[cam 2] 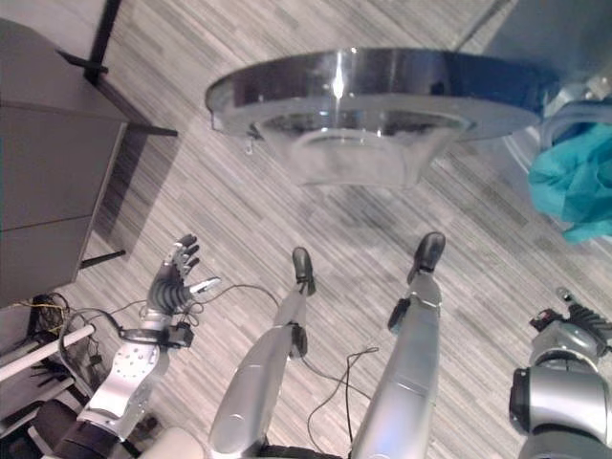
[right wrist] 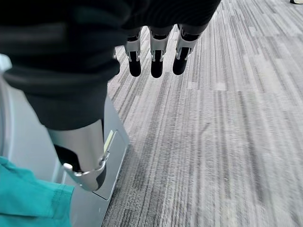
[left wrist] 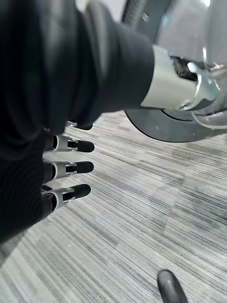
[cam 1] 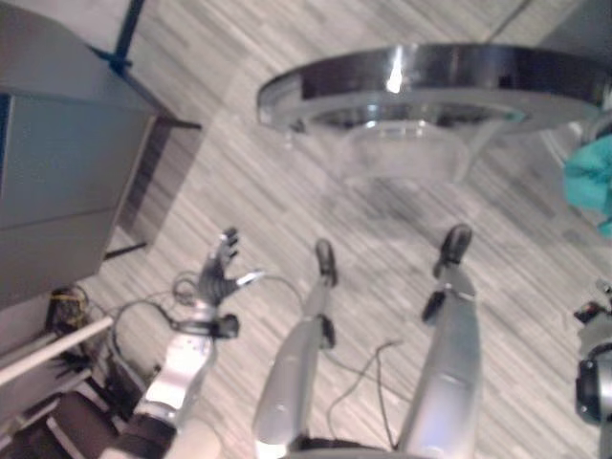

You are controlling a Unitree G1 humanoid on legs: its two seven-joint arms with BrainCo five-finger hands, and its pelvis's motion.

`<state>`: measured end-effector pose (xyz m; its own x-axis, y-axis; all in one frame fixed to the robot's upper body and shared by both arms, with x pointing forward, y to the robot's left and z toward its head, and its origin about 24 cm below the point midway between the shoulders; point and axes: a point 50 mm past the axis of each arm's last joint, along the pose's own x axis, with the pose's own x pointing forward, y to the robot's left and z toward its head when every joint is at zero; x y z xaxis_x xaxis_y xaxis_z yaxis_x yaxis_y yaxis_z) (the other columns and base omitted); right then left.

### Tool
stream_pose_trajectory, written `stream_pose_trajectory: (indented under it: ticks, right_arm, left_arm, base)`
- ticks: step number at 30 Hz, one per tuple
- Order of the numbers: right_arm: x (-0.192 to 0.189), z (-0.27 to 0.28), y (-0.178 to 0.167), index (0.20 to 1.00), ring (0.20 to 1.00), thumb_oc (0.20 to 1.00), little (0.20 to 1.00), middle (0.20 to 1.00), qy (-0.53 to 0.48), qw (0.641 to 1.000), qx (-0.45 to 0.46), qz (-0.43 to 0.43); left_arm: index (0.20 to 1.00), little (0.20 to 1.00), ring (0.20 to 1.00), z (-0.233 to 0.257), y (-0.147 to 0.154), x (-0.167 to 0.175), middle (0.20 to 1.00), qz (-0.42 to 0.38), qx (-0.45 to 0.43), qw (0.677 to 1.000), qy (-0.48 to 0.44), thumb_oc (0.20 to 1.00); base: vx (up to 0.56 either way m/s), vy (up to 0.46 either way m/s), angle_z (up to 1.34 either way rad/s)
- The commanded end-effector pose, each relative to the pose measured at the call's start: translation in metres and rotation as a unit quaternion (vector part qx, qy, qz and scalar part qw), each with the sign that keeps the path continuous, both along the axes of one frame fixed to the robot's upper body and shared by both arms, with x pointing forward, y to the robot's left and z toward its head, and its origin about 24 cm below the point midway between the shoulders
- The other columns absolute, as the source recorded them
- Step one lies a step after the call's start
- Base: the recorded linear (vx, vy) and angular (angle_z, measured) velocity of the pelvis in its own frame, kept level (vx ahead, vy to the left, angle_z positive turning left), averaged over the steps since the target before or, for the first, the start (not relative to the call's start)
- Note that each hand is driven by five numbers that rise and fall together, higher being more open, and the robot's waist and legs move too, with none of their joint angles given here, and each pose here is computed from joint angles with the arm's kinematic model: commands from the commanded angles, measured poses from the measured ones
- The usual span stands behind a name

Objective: Grab the laundry basket,head to the washer,open it,put in the laundry and shut it.

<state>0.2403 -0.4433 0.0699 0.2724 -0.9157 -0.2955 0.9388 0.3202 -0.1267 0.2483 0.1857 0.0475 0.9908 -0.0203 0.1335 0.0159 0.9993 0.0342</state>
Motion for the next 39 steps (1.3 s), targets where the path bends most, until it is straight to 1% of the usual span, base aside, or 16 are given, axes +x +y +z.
stream_pose_trajectory:
  ticks: [1,10,16,24,31,33,34,36,37,38,39]
  right_arm:
    - [-0.005,0.046,-0.023,1.000,1.000,1.000,1.000,1.000,0.019,0.995,-0.096,-0.025]
    - [0.020,0.126,-0.025,1.000,1.000,1.000,1.000,1.000,-0.051,0.984,-0.168,-0.030]
    - [0.030,0.149,-0.019,1.000,1.000,1.000,1.000,1.000,-0.072,0.978,-0.194,-0.020]
    - [0.052,0.177,-0.001,1.000,1.000,1.000,1.000,1.000,-0.109,0.967,-0.228,0.010]
    - [0.066,0.213,0.016,1.000,1.000,1.000,1.000,1.000,-0.189,0.951,-0.244,0.027]
    - [0.071,0.223,0.023,1.000,1.000,1.000,1.000,1.000,-0.206,0.944,-0.253,0.040]
    - [0.075,0.235,0.030,1.000,1.000,1.000,1.000,1.000,-0.225,0.936,-0.267,0.050]
    - [0.076,0.242,0.033,1.000,1.000,1.000,1.000,1.000,-0.236,0.931,-0.274,0.053]
    - [0.076,0.250,0.037,0.683,0.683,0.683,0.683,0.683,-0.249,0.925,-0.280,0.056]
    - [0.076,0.251,0.037,0.567,0.567,0.567,0.567,0.567,-0.250,0.925,-0.281,0.056]
    - [0.077,0.255,0.039,0.504,0.504,0.504,0.504,0.504,-0.258,0.922,-0.282,0.059]
  left_arm:
    - [1.000,1.000,1.000,0.010,-0.007,-0.004,1.000,-0.008,-0.022,0.999,-0.033,1.000]
    - [1.000,1.000,1.000,0.013,-0.007,-0.006,1.000,-0.014,-0.031,0.999,-0.032,1.000]
    - [1.000,1.000,1.000,0.015,-0.004,-0.008,1.000,-0.013,-0.042,0.998,-0.034,1.000]
    - [1.000,1.000,1.000,0.023,-0.003,-0.008,1.000,-0.013,-0.059,0.997,-0.051,1.000]
    - [1.000,1.000,1.000,0.030,0.003,-0.010,1.000,-0.005,-0.067,0.995,-0.067,1.000]
    - [1.000,1.000,1.000,0.032,0.004,-0.010,1.000,-0.002,-0.070,0.995,-0.071,1.000]
    - [1.000,1.000,1.000,0.033,0.005,-0.010,1.000,-0.001,-0.071,0.995,-0.073,1.000]
    - [1.000,1.000,1.000,0.033,0.005,-0.010,1.000,0.000,-0.072,0.995,-0.075,1.000]
    - [1.000,1.000,1.000,0.035,0.006,-0.010,1.000,-0.001,-0.073,0.994,-0.077,1.000]
    - [1.000,1.000,1.000,0.035,0.005,-0.010,1.000,-0.001,-0.074,0.994,-0.077,1.000]
    - [1.000,1.000,1.000,0.035,0.005,-0.010,1.000,-0.001,-0.073,0.994,-0.078,1.000]
  base:
    - [0.00,-0.100,-0.12]
    - [0.01,-0.068,-0.04]
    - [0.01,-0.027,0.00]
    - [0.00,0.000,0.00]
    - [0.00,0.000,0.00]
    - [0.00,0.000,0.00]
    - [0.00,0.000,0.00]
    - [0.00,0.000,0.00]
    - [0.00,0.000,0.00]
    - [0.00,0.000,0.00]
    - [0.00,0.000,0.00]
